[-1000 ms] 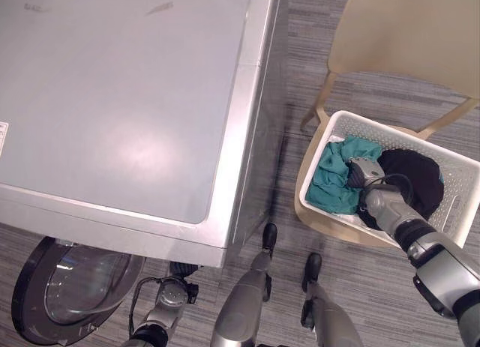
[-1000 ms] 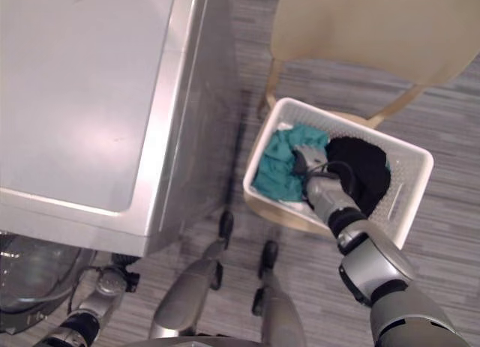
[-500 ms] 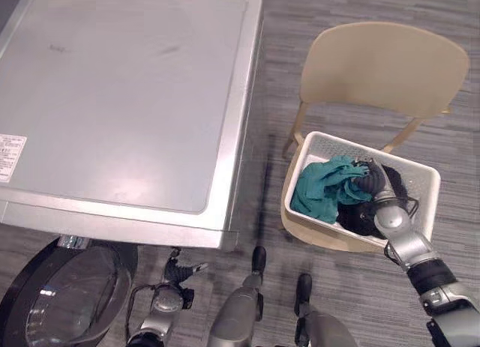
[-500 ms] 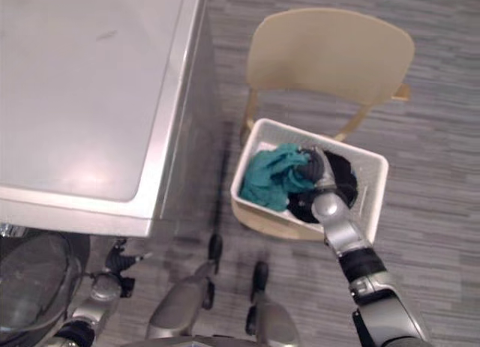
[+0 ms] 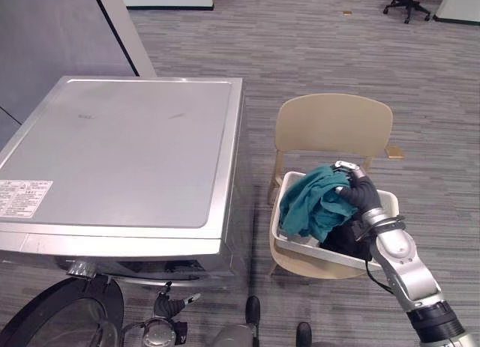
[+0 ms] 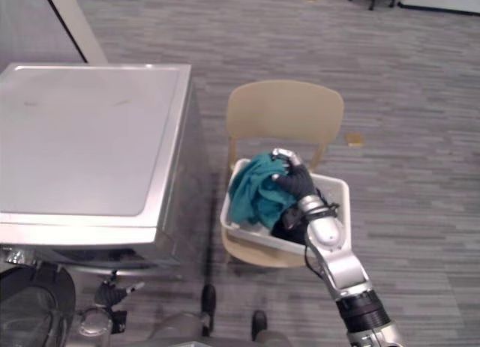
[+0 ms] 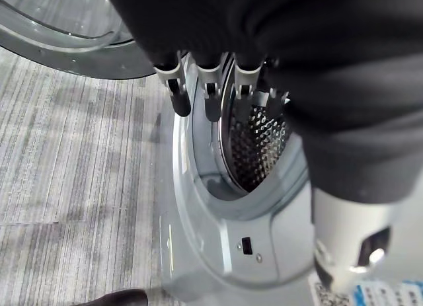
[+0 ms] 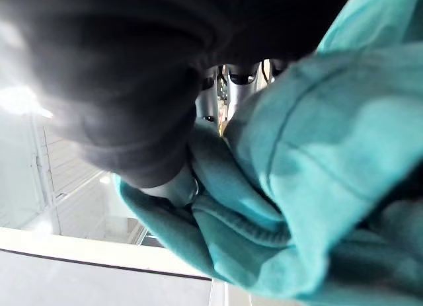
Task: Grab the laundry basket,head to the washer,open it,put in the laundry and shut it.
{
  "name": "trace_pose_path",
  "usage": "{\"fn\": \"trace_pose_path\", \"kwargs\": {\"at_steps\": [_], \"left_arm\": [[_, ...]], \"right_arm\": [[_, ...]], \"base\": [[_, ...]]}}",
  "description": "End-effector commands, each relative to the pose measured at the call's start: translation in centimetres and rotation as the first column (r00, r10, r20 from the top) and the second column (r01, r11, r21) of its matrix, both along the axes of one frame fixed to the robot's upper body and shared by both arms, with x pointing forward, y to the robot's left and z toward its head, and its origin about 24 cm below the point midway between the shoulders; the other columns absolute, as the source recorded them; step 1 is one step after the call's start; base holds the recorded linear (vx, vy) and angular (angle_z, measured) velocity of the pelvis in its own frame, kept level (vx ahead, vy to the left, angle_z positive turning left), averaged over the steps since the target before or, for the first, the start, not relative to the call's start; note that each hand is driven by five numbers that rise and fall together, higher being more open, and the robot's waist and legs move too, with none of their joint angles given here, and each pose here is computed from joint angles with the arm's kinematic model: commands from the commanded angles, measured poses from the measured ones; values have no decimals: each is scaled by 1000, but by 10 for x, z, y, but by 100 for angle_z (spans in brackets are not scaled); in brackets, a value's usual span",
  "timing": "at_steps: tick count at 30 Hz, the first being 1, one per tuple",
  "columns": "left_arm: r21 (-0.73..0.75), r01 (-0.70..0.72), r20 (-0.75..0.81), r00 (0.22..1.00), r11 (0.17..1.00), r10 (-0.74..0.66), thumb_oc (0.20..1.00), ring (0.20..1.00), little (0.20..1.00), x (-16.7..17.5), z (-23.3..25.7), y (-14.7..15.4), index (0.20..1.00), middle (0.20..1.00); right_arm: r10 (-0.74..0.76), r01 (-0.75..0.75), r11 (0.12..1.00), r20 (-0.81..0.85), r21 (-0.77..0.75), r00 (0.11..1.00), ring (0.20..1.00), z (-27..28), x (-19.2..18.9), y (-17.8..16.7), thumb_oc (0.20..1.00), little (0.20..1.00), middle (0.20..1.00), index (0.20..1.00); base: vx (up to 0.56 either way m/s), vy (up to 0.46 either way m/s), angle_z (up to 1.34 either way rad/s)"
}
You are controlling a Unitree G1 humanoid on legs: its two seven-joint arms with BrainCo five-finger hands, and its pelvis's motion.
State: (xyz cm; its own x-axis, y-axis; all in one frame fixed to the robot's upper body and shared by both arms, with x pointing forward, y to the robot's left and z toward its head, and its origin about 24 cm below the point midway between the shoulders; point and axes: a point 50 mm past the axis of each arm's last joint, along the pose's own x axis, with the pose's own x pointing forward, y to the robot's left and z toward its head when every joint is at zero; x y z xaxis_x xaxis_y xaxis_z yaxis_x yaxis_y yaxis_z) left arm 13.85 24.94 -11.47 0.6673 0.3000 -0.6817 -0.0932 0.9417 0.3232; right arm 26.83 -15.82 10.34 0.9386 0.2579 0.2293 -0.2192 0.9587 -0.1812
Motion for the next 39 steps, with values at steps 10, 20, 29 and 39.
{"fn": "trace_pose_path", "kwargs": {"at_steps": [10,20,29,39], "left_arm": [[11,63,230,971,998,-63,1000,1000,1000,51,36,-10,1000,1000],[149,425,563,706,893,-430,1000,1000,1000,101,116,-70,1000,1000],[256,602,691,434,757,-579,1000,1000,1000,124,162,-137,1000,1000],[370,526,739,334,766,-585,200,200,200,155,191,-177,200,200]], "right_arm": [[32,-38,999,286,14,958,200,57,9,14,200,200,200,200],[142,-179,982,397,58,907,200,87,4,38,200,200,200,200],[314,-419,899,486,123,816,200,119,0,92,200,200,200,200],[499,-612,717,368,334,785,200,97,-16,138,200,200,200,200]], "base": [[-286,-285,71],[-177,-14,94],[13,97,4],[3,21,1]]}}
